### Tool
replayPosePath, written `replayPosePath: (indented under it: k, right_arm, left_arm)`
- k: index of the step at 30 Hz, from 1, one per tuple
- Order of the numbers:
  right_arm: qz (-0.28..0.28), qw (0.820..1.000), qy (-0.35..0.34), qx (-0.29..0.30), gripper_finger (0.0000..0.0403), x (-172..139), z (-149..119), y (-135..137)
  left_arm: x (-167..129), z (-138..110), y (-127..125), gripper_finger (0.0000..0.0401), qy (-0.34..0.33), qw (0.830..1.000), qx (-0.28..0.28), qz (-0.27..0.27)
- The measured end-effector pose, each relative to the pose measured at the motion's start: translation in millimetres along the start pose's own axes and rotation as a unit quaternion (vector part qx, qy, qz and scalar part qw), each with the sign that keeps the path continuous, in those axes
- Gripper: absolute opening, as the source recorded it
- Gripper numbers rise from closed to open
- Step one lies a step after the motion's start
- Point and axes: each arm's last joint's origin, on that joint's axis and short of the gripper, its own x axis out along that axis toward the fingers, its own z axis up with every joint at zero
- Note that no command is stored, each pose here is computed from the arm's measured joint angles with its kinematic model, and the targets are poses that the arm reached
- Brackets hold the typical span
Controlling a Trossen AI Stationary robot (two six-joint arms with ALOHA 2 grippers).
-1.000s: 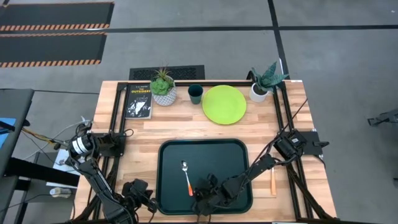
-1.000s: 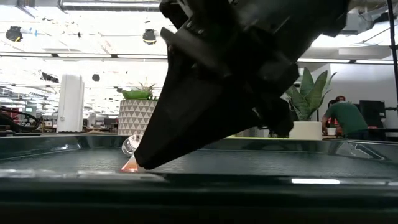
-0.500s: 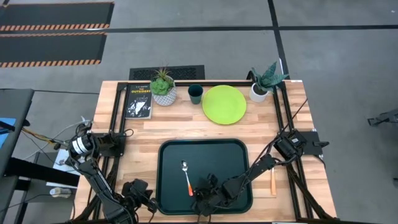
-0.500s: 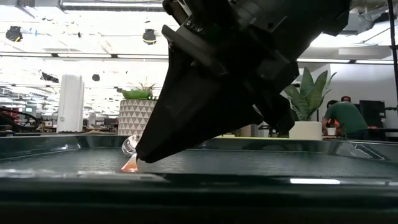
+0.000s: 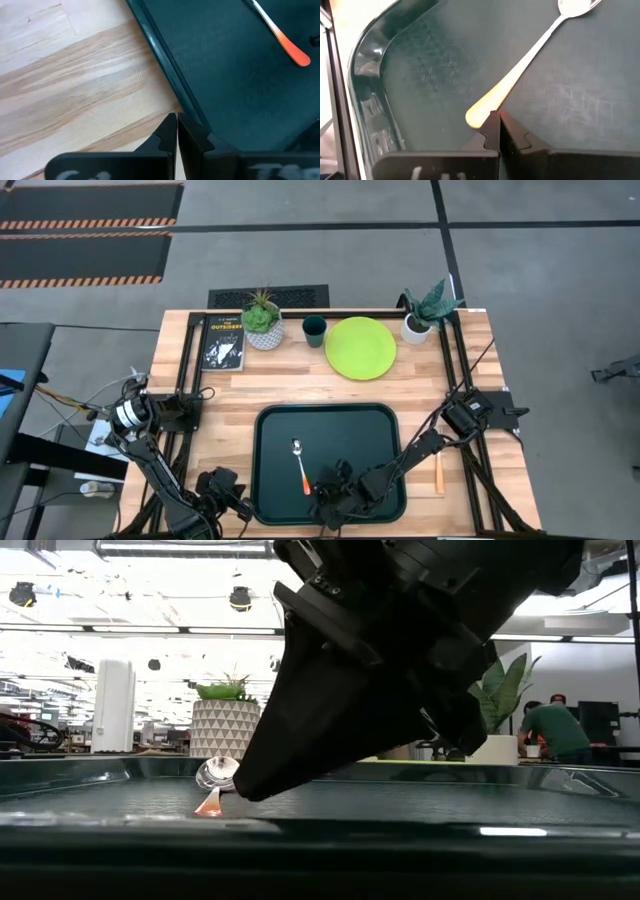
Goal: Pick and place plate/cup/fork/spoon on tray
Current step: Put the orange spoon on the left side of the black serving tray
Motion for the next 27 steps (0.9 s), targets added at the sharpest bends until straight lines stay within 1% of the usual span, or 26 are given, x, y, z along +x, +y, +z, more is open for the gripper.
replayPosePath:
  k: [7, 10, 18, 23, 27]
  right_arm:
    - [-0.006, 1.000, 0.002, 0.002, 0.0014, 5.7, -7.0, -2.5]
    - [0.003, 1.000, 0.005, 0.009, 0.0016, 9.1, -10.0, -1.0]
    - [0.006, 1.000, 0.007, 0.001, 0.0018, 8.7, -9.0, -0.6]
    - [0.031, 0.999, 0.010, -0.005, 0.0017, 12.0, -3.7, 1.8]
    - [0.037, 0.999, 0.016, -0.008, 0.0018, 13.9, -0.6, 1.2]
  left_arm:
    - [0.0, 0.1, 0.0, 0.0000, -0.002, 1.000, 0.000, -0.001]
    - [-0.1, 0.2, 0.0, 0.0000, -0.002, 1.000, 0.000, -0.001]
    - [0.5, 1.0, -0.6, 0.0000, -0.003, 1.000, -0.001, -0.001]
    - [0.9, 1.7, -1.2, 0.0000, -0.007, 1.000, -0.002, -0.004]
    - [1.0, 1.9, -1.4, 0.0000, -0.009, 1.000, -0.002, -0.005]
